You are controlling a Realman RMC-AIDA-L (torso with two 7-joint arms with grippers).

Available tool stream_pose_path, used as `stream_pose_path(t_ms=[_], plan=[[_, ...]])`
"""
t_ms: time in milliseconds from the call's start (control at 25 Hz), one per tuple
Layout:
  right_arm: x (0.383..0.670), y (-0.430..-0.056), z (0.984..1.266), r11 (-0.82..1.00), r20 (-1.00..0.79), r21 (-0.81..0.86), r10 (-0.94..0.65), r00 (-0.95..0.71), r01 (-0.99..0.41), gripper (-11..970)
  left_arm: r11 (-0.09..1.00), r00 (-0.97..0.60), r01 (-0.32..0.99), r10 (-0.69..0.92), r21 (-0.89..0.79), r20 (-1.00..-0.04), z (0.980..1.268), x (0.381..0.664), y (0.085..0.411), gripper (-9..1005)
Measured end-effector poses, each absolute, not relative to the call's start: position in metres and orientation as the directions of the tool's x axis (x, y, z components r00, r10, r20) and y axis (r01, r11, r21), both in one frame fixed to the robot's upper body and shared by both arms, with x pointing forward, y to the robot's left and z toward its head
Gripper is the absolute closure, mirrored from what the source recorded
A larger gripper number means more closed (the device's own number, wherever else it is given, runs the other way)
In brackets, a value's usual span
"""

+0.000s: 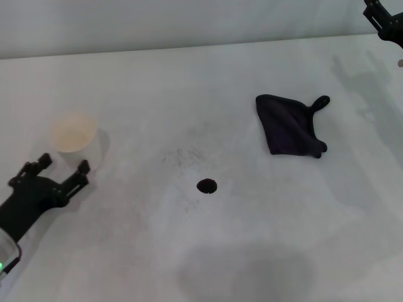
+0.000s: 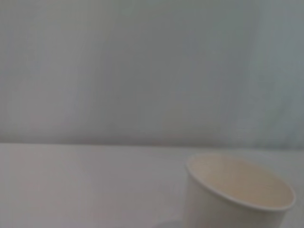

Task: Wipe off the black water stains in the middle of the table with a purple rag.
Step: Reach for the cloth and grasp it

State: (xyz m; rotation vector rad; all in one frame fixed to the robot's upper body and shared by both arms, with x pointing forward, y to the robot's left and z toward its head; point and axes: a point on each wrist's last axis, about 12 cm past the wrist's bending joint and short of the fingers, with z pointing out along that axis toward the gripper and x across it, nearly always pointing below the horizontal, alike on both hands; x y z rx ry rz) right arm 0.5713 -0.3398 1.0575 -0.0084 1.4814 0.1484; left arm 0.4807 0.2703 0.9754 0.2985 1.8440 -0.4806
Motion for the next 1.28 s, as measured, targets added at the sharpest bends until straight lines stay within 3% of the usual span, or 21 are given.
stream_pose_path(t_ms=[360,760,920,1120,1280], plan=[[0.574,-0.34,1.056,0.986,-0.99,0.128,0.134,0.05,-0.107,88,0.881,-0.125,0.326,-0.319,-0.343,-0.939,0.996,0.448,0.304,109],[0.582,-0.332,1.058,0.975,-0.986,0.162,0.166,0.017,-0.153,88,0.878,-0.079,0.347,-0.324,-0.33,-0.943,1.001,0.441,0.307,109],[0.587,-0.325,1.062,0.954,-0.985,0.173,0.173,-0.023,-0.246,88,0.902,0.012,0.271,-0.351,-0.335,-0.936,1.007,0.432,0.323,109],[0.611,-0.307,1.084,0.893,-0.988,0.074,0.006,-0.152,-0.444,88,0.941,0.093,0.091,-0.334,-0.326,-0.938,1.008,0.43,0.349,108],[0.638,-0.278,1.12,0.868,-0.95,-0.05,-0.194,-0.245,-0.493,88,0.981,0.074,-0.013,-0.193,-0.194,-0.978,1.004,0.44,0.358,108]])
